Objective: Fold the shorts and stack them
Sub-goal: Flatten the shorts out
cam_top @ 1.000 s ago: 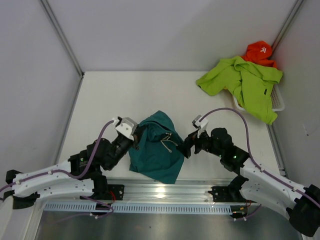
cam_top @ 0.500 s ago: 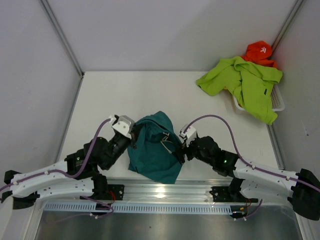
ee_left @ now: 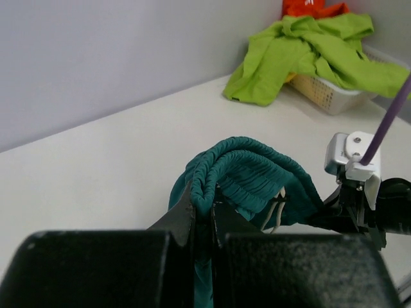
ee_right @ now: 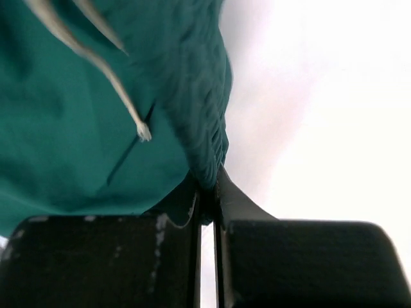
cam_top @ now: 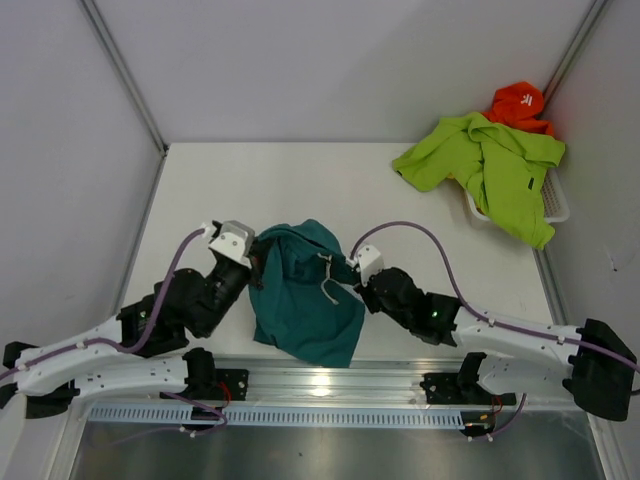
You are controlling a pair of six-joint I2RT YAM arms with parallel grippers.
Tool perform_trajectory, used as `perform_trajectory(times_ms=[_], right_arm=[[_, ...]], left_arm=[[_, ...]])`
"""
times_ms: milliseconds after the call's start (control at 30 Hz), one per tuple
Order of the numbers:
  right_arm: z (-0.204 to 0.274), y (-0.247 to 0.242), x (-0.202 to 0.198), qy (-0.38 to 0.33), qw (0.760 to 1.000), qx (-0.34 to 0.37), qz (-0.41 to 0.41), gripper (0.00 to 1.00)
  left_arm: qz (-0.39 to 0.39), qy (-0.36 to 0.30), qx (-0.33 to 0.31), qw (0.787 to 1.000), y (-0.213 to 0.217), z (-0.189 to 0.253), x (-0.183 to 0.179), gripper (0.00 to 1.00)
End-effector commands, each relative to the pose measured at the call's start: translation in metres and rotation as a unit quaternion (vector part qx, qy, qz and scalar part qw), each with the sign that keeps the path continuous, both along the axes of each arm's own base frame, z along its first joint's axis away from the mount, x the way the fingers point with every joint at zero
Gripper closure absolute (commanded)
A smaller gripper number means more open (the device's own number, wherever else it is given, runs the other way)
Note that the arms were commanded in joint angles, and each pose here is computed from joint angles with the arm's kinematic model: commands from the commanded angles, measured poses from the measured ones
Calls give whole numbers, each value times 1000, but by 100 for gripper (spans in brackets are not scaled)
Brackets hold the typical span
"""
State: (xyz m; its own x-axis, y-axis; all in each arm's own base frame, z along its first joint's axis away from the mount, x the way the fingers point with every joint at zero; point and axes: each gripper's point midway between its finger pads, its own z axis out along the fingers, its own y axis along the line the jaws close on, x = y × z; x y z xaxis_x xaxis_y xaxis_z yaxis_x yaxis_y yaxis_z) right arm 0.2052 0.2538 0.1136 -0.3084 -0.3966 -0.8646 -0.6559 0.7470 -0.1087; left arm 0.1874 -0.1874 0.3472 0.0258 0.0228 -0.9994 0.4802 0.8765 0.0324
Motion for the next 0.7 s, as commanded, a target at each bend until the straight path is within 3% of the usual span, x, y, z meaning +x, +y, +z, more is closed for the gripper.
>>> perform_trajectory(times_ms=[0, 67, 100, 133, 233, 267, 400, 567, 633, 667], right_arm=[[72, 0, 13, -35, 998, 37, -38, 100], [143, 10, 8, -49, 993, 103, -18, 100], [152, 5, 0, -33, 995, 95, -8, 100], [203, 10, -6, -36, 989, 144, 4, 100], [238, 16, -44, 22, 984, 159, 84, 100], [274, 21, -65, 34, 971, 197, 132, 100], [328, 17, -134, 85, 931, 241, 261, 100], [380, -13, -201, 113, 867, 282, 395, 100], [385, -23, -212, 120, 857, 285, 413, 100], [379, -25, -211, 129, 863, 276, 402, 100]], left_arm=[[46, -20, -81, 995, 31, 61, 2, 100], [27, -33, -110, 993, 38, 96, -4, 100], [13, -31, -102, 994, 37, 98, -8, 100], [-2, -34, -128, 991, 42, 117, -14, 100], [-71, -31, -173, 982, 51, 156, -37, 100], [-89, -34, -195, 976, 60, 173, -46, 100], [-184, -21, -226, 956, 71, 202, -82, 100], [-227, 4, -244, 943, 99, 220, -108, 100], [-249, 15, -246, 937, 101, 222, -118, 100], [-253, 28, -228, 940, 96, 212, -119, 100]])
